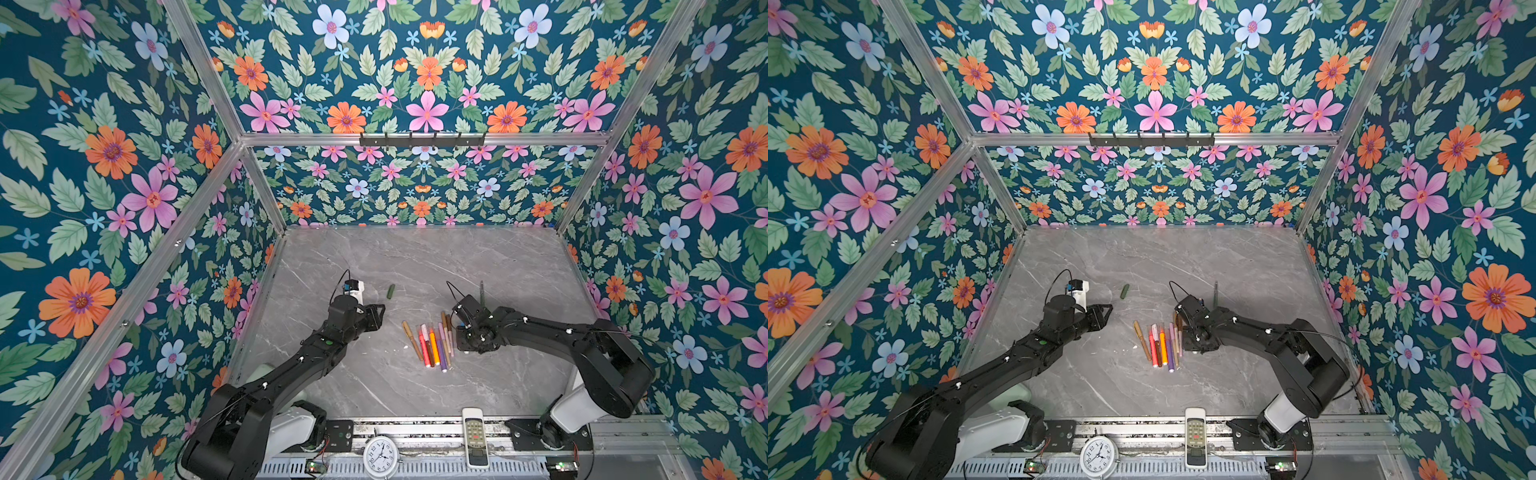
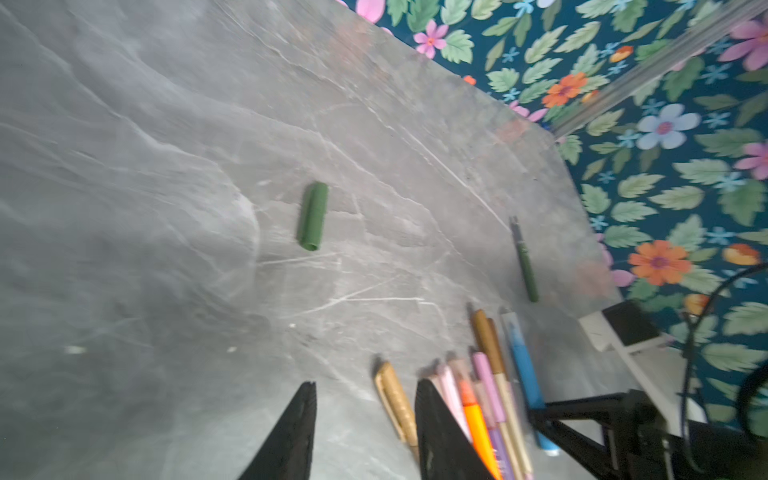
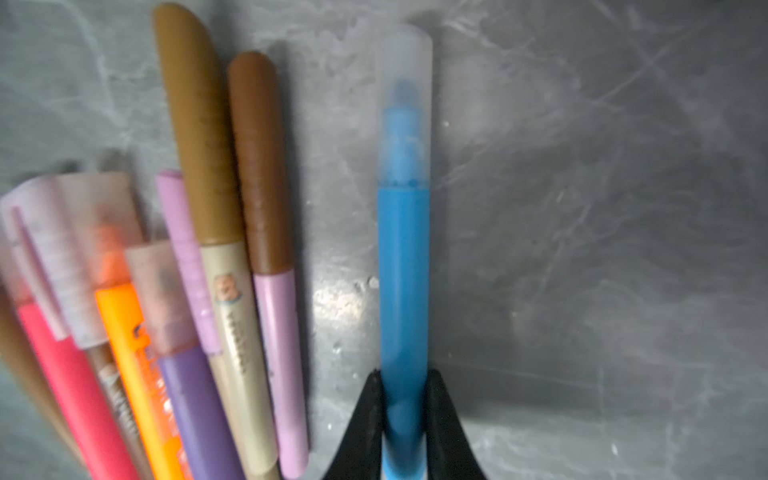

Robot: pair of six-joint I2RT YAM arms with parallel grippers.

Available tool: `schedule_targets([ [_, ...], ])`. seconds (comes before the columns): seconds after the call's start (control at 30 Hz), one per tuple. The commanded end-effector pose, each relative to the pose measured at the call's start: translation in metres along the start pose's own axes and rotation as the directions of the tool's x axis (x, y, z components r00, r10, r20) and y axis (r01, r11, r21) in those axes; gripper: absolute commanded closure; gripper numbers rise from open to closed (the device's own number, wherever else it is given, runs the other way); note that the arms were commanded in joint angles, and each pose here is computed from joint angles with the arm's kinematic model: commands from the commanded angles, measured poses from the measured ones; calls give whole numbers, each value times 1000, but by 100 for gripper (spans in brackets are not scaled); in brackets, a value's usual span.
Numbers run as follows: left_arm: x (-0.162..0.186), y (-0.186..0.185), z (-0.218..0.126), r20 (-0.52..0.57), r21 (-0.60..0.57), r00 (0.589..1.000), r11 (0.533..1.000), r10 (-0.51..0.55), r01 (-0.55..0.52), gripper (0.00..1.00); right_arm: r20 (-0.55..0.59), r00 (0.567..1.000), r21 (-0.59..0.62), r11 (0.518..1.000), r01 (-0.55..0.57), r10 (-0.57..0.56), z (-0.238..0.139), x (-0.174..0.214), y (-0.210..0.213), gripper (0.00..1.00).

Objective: Open the pen caps
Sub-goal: 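Raise the highlighter toward the left gripper while the left gripper reaches its cap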

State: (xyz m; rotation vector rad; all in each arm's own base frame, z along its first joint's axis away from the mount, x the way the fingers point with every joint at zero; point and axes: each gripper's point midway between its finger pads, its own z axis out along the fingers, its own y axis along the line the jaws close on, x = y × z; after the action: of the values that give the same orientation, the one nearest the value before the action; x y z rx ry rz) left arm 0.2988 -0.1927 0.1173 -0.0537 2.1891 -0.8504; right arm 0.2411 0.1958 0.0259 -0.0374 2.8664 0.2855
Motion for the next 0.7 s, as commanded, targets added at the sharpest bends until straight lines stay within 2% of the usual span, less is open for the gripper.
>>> schedule_targets([
  [0.0,7,-43,8,-47,189,994,976,-103,110,57,20,998,-206,976,69,-66,-16,2,33,89],
  [0.13,29,-69,24,-116,255,987,957,-114,141,57,54,994,-410,906,108,-94,-41,6,67,90],
  [0.27,36,-86,34,-147,309,981,936,-129,170,57,65,990,-510,848,142,-126,-61,11,90,90],
  [0.67,50,-105,47,-216,353,970,918,-108,180,58,69,987,-565,810,158,-145,-69,18,110,93],
])
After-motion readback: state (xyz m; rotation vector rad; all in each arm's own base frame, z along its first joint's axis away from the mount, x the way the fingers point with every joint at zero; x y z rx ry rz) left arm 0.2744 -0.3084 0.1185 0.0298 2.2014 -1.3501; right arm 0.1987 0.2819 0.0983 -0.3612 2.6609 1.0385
